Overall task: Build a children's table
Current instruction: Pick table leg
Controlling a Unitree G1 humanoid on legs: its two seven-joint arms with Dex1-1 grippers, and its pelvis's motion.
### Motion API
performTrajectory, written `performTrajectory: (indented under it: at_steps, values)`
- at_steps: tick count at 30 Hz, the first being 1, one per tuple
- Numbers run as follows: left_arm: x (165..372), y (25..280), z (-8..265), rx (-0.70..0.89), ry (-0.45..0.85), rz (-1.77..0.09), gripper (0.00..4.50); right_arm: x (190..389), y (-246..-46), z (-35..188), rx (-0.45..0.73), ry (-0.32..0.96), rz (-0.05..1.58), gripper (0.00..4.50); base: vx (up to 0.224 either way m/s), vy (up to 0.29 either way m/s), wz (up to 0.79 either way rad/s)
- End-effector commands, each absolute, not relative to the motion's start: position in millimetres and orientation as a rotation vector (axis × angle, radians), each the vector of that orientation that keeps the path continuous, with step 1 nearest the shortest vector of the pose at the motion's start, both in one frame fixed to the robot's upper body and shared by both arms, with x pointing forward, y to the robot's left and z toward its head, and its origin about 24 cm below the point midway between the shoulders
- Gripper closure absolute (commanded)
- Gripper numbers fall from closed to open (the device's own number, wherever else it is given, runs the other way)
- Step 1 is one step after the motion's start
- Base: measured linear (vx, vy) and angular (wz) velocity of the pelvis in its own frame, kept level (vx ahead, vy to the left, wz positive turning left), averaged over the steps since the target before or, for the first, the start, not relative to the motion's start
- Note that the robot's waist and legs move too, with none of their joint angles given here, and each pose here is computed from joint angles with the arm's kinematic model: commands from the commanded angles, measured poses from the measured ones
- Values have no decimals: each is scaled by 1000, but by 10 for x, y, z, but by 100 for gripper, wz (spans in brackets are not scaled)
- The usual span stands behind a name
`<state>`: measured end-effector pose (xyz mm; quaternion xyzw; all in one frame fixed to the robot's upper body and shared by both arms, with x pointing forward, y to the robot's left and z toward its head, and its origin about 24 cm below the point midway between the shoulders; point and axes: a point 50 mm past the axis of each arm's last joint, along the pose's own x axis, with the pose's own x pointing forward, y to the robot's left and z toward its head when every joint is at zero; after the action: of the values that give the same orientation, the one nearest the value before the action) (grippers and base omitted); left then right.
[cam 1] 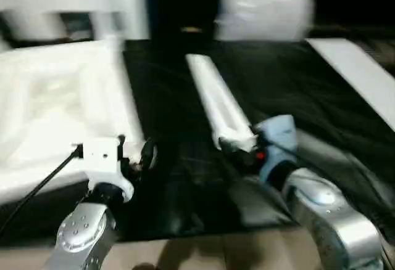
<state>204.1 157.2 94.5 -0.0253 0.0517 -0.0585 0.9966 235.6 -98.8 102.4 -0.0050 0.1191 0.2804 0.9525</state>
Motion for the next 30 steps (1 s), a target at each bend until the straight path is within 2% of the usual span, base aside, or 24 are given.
performTrajectory:
  at_steps: [1,4,7,11,18,21,26,28,30]
  values:
    - [2031,1581,982,-33,89,-110,99,2360,-954,1036,-6,238,595,0,75,26,64]
    - [2030,1566,1006,-24,82,-135,99,2347,-932,1035,-10,236,607,0,115,35,67]
    - [2038,1537,1021,-2,78,-176,99,2350,-961,1027,59,241,537,0,208,-9,33]
    - [2045,1446,1048,-4,67,-250,99,2380,-998,1066,-12,221,507,0,135,-54,5]
    - [2022,1355,1060,-40,74,-379,99,2544,-1142,1194,-8,222,360,0,104,-25,-9]
    - [2042,1373,1103,-57,85,-450,99,2651,-1238,1191,25,295,282,0,61,26,3]
    - [2043,1361,1144,-26,106,-545,99,2798,-1247,1161,-4,347,254,0,-12,0,0]
    - [2029,1357,1156,-4,131,-604,99,2902,-1217,1118,-22,412,232,0,-65,-3,-2]
    - [1996,1351,1166,2,154,-663,99,2968,-1157,1066,-100,476,250,0,-71,-14,-1]
